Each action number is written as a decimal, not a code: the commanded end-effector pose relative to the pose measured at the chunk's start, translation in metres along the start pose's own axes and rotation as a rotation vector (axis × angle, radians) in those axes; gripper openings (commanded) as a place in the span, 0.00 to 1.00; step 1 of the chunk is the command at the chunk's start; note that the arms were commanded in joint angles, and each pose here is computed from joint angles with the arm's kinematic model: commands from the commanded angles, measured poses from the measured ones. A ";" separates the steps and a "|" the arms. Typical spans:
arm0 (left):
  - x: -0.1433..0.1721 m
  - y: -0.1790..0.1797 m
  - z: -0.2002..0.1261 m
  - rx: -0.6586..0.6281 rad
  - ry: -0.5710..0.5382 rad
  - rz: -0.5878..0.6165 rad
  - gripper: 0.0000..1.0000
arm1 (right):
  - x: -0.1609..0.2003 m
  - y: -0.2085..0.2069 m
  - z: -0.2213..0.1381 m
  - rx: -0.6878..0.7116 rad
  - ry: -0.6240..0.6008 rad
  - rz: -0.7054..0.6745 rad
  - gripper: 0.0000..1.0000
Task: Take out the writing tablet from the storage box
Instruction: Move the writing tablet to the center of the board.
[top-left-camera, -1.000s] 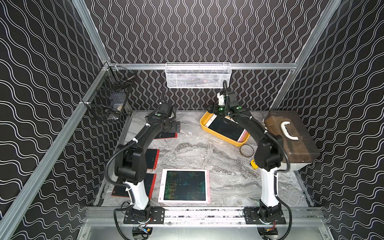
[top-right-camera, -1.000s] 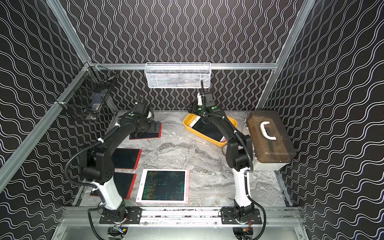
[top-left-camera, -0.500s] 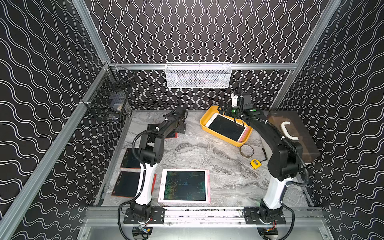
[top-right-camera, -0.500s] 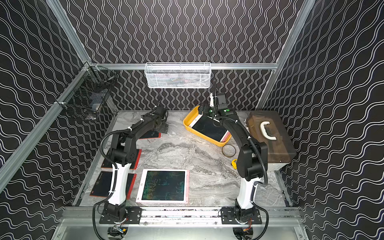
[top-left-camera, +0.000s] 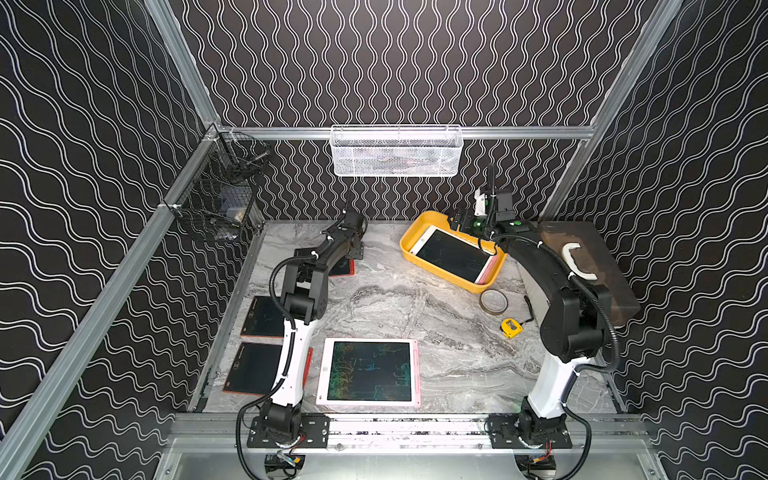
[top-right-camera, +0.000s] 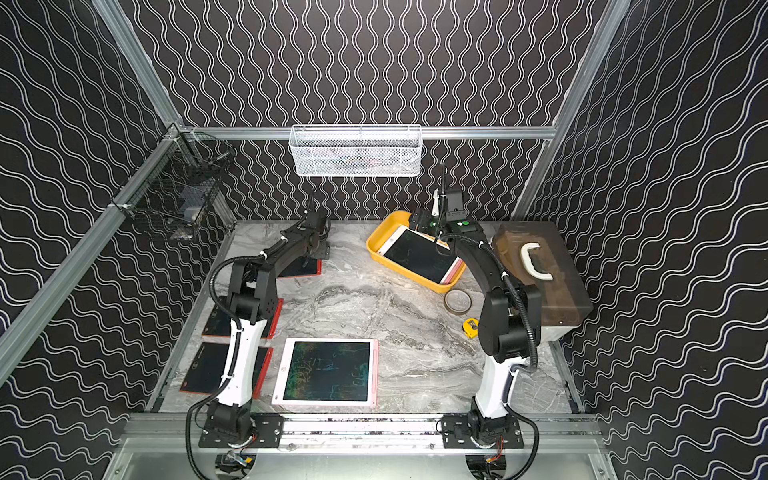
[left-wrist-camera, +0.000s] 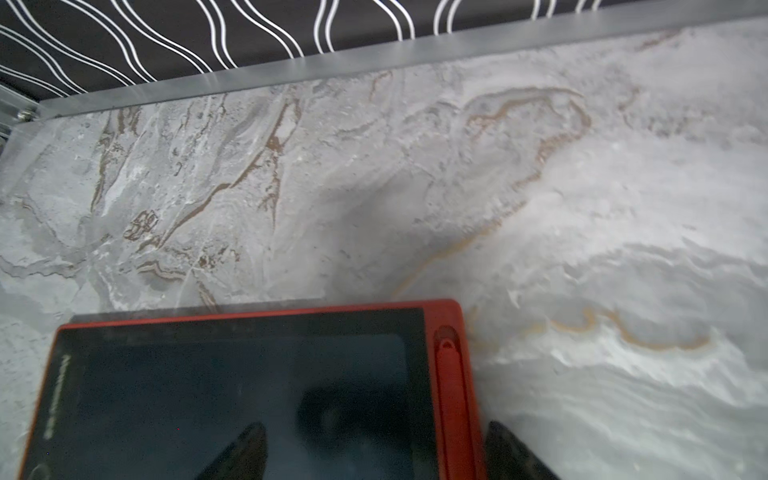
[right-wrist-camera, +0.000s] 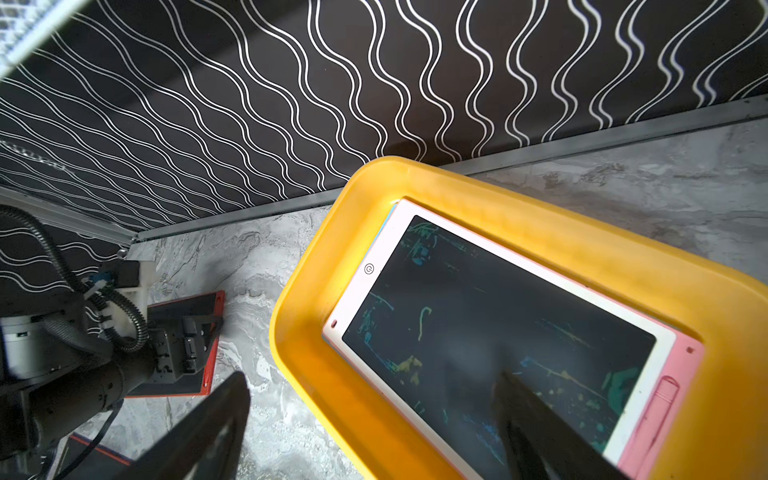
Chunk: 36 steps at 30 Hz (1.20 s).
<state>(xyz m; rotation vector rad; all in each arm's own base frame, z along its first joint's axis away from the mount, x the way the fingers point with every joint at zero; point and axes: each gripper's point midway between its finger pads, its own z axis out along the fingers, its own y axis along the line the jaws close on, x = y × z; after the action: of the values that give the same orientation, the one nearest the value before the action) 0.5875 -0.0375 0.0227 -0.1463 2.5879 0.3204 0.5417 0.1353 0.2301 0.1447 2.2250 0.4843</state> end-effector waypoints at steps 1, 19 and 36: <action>0.062 0.012 0.015 -0.006 0.205 0.034 0.84 | -0.008 0.006 0.005 -0.032 -0.023 0.010 0.92; 0.127 0.054 -0.005 0.052 0.321 -0.021 0.72 | 0.002 0.005 0.014 -0.051 -0.005 0.079 0.91; 0.160 0.090 -0.017 0.034 0.374 0.029 0.69 | 0.016 -0.001 -0.001 -0.029 0.007 0.097 0.91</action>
<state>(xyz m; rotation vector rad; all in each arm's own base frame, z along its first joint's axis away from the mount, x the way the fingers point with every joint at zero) 0.5010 0.0334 0.0109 -0.2822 2.6504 0.1813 0.5294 0.1397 0.2099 0.2325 2.2565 0.5711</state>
